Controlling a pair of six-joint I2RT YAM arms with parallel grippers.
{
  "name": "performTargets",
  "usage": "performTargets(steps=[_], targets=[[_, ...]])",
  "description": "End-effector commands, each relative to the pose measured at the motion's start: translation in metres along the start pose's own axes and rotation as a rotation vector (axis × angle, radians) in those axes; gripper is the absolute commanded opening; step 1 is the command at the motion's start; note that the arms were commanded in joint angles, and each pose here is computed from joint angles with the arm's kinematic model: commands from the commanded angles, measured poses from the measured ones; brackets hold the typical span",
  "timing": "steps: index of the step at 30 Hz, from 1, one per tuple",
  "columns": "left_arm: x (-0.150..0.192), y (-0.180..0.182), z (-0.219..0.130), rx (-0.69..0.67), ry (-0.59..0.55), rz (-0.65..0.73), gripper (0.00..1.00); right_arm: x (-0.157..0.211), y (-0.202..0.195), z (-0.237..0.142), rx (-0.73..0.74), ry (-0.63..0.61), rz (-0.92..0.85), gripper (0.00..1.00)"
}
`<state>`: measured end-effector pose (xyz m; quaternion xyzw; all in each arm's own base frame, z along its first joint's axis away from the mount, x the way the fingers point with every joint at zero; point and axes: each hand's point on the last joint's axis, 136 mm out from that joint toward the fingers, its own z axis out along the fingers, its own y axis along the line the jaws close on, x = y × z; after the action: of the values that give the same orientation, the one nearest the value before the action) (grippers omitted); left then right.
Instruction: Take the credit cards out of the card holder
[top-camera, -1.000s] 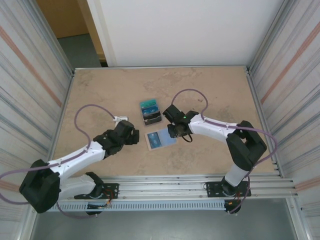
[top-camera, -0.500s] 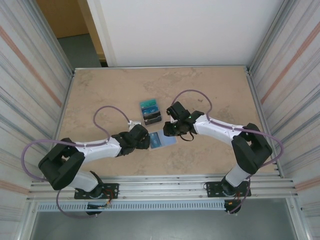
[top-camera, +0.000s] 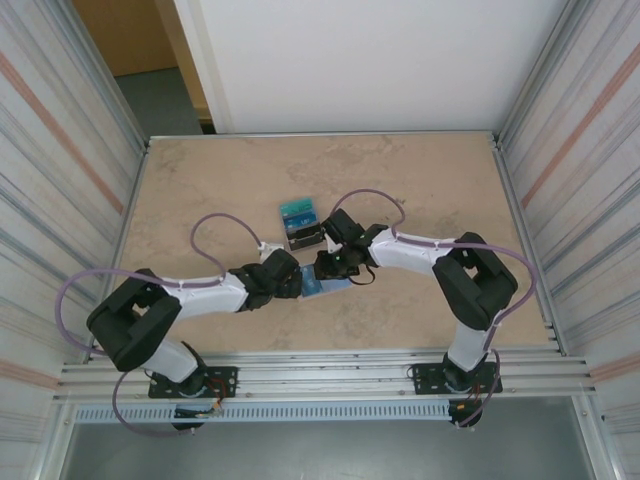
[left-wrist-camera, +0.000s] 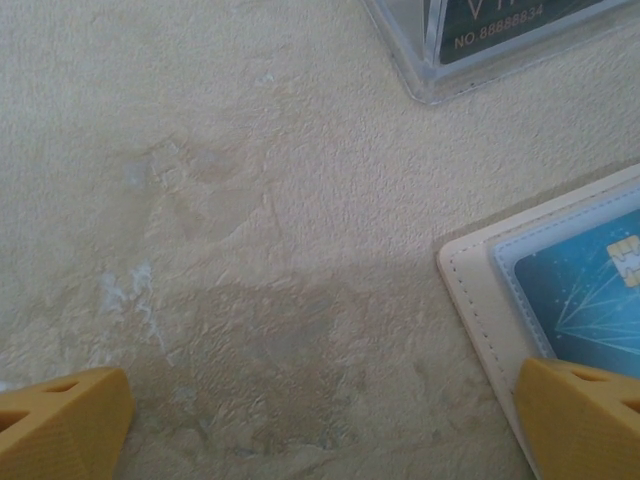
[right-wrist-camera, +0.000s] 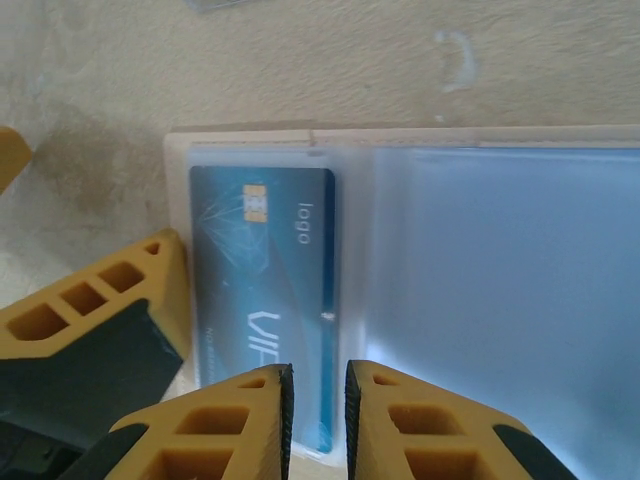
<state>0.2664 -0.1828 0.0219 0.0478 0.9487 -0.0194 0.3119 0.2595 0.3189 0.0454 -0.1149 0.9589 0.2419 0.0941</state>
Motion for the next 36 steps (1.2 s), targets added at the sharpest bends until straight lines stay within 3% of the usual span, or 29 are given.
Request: performTargets(steps=[1,18,30,36], targets=[[-0.001,0.003,0.003,-0.024,0.016,-0.012,0.99,-0.002,0.009,0.006,-0.020,0.015,0.014,0.24],[0.009,0.013,0.001,-0.072,0.055,0.005,0.99,0.006,0.000,0.022,-0.019,0.058,0.064,0.28],[0.018,0.011,0.003,-0.091,0.097,0.044,0.99,0.000,0.020,0.013,-0.360,0.048,0.182,0.23],[0.020,0.010,0.002,-0.097,0.105,0.053,0.99,-0.003,0.025,0.009,-0.450,0.037,0.195,0.20]])
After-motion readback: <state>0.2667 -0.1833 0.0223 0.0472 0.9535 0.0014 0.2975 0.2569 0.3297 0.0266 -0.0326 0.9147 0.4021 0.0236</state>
